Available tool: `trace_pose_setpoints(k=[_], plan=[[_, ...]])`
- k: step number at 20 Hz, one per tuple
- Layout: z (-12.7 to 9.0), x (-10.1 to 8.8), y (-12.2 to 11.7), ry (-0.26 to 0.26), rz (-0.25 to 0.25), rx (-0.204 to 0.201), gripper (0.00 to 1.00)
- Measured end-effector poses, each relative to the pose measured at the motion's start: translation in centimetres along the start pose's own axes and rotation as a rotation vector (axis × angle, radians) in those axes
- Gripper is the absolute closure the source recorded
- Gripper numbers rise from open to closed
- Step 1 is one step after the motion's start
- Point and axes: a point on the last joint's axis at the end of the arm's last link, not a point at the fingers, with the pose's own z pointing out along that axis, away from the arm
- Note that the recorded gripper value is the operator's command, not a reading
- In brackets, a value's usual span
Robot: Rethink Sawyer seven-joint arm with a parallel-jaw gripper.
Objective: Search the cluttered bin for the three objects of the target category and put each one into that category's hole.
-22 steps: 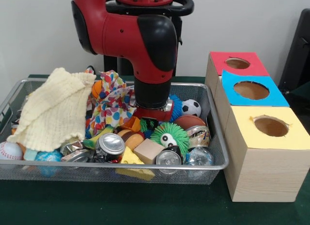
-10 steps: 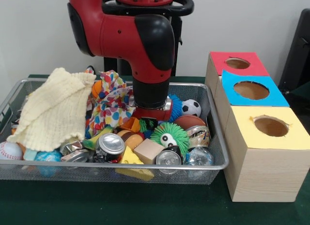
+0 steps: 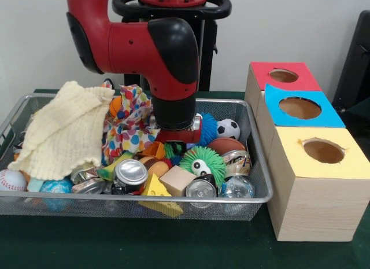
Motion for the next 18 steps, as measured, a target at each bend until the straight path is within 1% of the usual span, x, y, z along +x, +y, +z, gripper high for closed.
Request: trace_pose_setpoints(k=[13, 17, 18], plan=[[0.0, 0.0, -1.0, 0.008, -0.043, -0.049, 1.0], [0.0, 0.1, -1.4, 0.01, -0.062, -0.059, 1.0], [0.0, 0.2, -1.5, 0.009, -0.074, -0.065, 1.0]])
